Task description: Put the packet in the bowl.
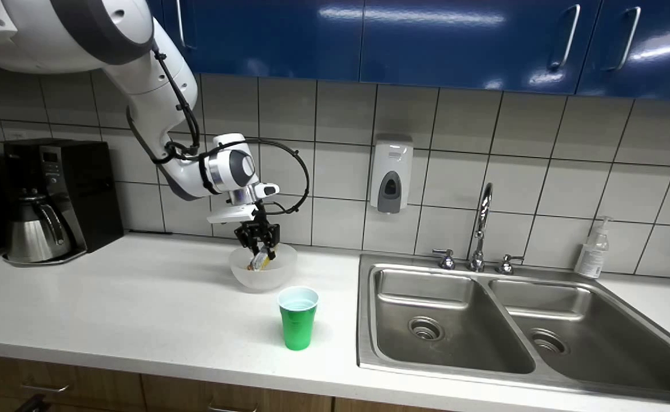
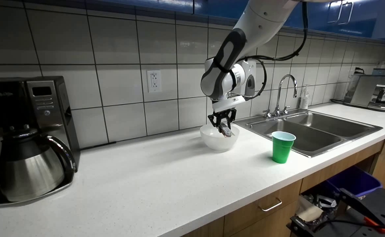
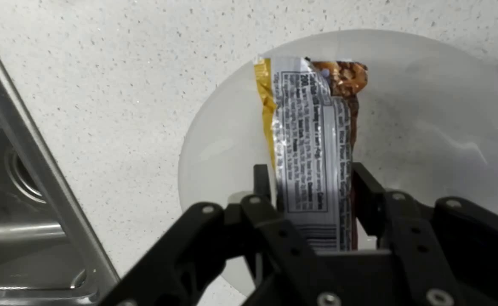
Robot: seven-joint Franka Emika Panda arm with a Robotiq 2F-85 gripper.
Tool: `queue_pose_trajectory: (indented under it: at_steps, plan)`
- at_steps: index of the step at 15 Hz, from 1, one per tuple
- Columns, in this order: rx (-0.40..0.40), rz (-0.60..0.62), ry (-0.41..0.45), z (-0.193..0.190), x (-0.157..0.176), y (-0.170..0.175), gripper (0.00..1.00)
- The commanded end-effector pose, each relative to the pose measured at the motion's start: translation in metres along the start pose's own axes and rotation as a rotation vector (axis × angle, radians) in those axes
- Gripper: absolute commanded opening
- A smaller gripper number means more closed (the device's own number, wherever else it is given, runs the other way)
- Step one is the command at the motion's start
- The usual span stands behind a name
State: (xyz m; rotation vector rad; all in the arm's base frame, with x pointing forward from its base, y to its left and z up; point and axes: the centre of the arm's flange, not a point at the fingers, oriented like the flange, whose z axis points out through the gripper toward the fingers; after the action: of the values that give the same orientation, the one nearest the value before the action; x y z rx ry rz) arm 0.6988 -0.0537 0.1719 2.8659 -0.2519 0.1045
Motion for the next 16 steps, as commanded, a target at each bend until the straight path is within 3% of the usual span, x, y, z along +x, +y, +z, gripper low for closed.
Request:
queue_pose_trajectory:
  at_steps: [1, 3, 4, 8, 16]
  plan:
    - [0.004, 0.008, 0.008, -0.014, 0.011, -0.002, 0.83]
    - [0.003, 0.001, 0.013, -0.026, 0.002, -0.005, 0.98]
    - [0.012, -0.009, 0.003, -0.031, -0.005, -0.007, 1.00]
    - [0.055, -0.048, -0.016, -0.045, -0.040, -0.016, 1.00]
    - [0.067, -0.092, -0.090, -0.054, -0.145, -0.029, 1.00]
